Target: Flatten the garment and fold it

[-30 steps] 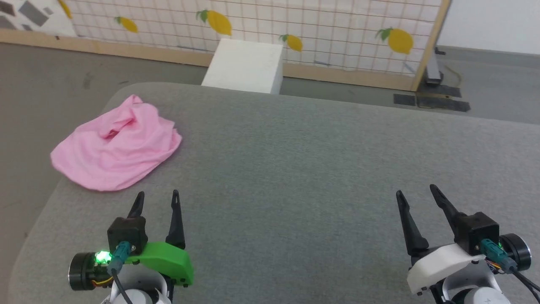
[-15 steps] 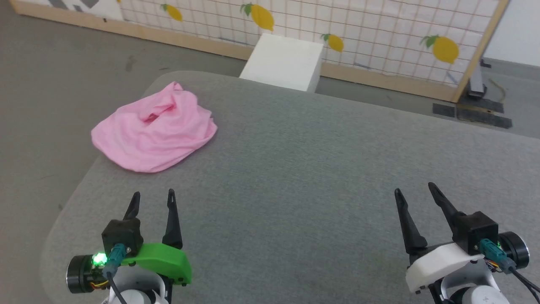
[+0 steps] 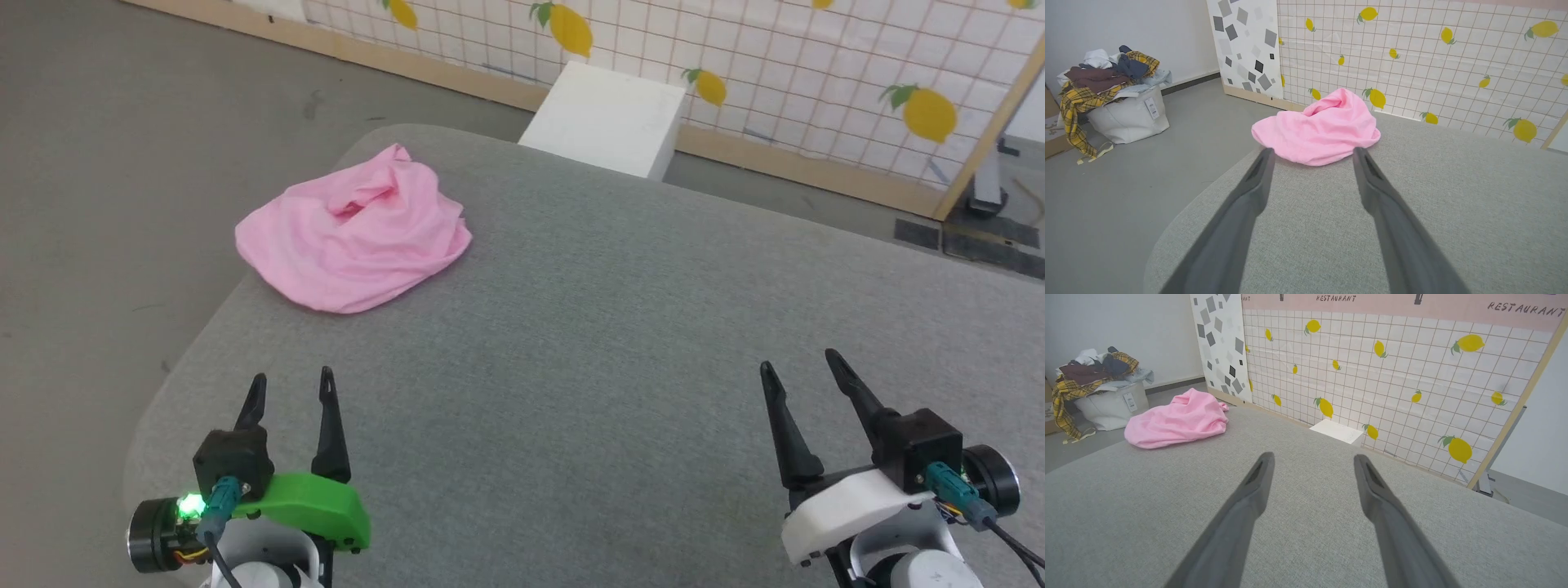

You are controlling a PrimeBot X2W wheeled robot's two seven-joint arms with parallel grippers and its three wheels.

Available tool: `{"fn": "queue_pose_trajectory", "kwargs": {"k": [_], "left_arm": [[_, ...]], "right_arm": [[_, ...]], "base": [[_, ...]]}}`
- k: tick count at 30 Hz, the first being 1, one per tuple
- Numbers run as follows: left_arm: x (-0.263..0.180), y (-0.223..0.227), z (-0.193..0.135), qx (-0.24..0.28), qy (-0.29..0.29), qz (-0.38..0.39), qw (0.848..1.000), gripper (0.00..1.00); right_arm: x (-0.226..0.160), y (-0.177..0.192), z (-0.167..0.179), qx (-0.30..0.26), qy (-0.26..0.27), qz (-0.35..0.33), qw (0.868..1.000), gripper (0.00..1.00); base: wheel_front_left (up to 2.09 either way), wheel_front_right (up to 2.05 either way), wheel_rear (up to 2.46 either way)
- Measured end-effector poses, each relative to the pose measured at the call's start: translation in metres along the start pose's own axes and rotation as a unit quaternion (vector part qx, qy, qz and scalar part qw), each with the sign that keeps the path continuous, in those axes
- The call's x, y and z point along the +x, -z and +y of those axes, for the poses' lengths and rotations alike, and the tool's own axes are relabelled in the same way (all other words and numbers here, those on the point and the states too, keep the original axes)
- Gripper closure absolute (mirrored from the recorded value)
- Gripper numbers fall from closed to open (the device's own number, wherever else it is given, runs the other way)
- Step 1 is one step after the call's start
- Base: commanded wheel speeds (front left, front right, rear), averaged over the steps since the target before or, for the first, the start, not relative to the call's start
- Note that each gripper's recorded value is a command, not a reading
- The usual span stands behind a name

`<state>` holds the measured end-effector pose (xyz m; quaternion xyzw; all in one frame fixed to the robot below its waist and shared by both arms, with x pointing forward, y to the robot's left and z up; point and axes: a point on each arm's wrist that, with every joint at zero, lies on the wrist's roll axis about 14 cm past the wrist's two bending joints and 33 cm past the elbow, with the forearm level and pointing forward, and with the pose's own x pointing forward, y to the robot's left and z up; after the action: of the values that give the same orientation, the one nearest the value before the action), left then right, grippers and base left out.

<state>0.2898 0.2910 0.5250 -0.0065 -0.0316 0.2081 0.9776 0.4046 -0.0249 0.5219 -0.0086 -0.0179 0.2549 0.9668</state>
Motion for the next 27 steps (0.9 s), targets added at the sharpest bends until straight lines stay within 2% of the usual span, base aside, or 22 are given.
{"fn": "queue_pose_trajectory", "kwargs": {"k": [27], "left_arm": [[-0.029, -0.004, 0.056, -0.004, -0.094, -0.019, 0.995, 0.00]], "right_arm": [[0.029, -0.006, 0.049, 0.013, -0.076, -0.024, 0.997, 0.00]], "base": [[0.00, 0.00, 0.00]]}}
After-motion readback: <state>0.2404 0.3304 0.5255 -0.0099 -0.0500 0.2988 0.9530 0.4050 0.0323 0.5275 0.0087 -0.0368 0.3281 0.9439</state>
